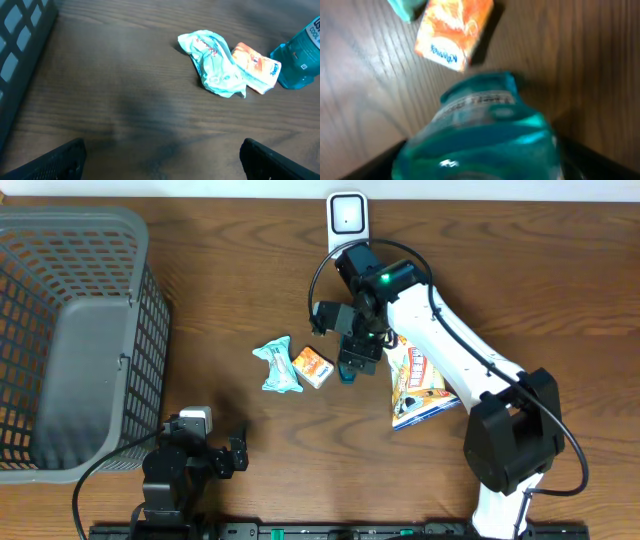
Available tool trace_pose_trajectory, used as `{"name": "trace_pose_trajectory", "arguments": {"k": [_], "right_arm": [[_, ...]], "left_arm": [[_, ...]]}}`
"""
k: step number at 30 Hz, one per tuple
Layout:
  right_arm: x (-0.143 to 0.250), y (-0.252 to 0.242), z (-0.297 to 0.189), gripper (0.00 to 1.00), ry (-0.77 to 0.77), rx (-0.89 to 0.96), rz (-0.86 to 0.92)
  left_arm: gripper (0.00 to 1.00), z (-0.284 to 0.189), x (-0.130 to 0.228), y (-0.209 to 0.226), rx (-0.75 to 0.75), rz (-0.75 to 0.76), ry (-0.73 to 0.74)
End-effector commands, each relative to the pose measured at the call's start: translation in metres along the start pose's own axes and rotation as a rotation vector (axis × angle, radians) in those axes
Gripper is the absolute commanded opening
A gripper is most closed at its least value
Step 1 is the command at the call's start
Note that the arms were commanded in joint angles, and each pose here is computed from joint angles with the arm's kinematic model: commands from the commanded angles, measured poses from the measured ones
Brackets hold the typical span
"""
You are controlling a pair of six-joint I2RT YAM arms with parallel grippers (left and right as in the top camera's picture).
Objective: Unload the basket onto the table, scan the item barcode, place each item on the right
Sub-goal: 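Grasp the blue bottle with the right gripper and lift it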
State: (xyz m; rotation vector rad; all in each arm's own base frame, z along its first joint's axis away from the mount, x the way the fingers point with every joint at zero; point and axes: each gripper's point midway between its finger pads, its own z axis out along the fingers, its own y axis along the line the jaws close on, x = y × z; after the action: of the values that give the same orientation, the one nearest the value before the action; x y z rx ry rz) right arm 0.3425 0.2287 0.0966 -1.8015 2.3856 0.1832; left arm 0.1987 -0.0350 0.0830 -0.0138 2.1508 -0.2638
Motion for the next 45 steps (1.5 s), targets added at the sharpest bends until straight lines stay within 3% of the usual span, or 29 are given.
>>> {"name": "trace_pose_trajectory", "arguments": {"k": [1,3,10,13,22,33,45], "right_arm": [[0.003,-0.003,0.004,0.71,0.009,0.000,0.028],[0.002,-0.004,0.004,0.62,0.005,0.003,0.050],[-0.002,-0.011,-0.001,0.57,-0.003,0.038,0.199],[-0.002,-0.019,-0.011,0.63,0.004,0.080,0.340],[0.002,-0.026,-0.041,0.68,0.017,0.144,0.751],[0.012,-0.021,-0.039,0.64,0.026,0.163,1.268],[0.020,-0.005,-0.017,0.68,0.089,0.242,1.316]], "left_arm": [[0.98,0.002,0.006,0.000,0.008,-0.012,0.016],[0.98,0.002,0.006,0.000,0.008,-0.012,0.016],[0.98,0.002,0.006,0.000,0.008,-0.012,0.016],[0.98,0.002,0.006,0.000,0.008,-0.012,0.016],[0.98,0.002,0.006,0.000,0.008,-0.012,0.016],[0.98,0.002,0.006,0.000,0.008,-0.012,0.016],[0.98,0.002,0.006,0.000,0.008,-0.012,0.016]]}}
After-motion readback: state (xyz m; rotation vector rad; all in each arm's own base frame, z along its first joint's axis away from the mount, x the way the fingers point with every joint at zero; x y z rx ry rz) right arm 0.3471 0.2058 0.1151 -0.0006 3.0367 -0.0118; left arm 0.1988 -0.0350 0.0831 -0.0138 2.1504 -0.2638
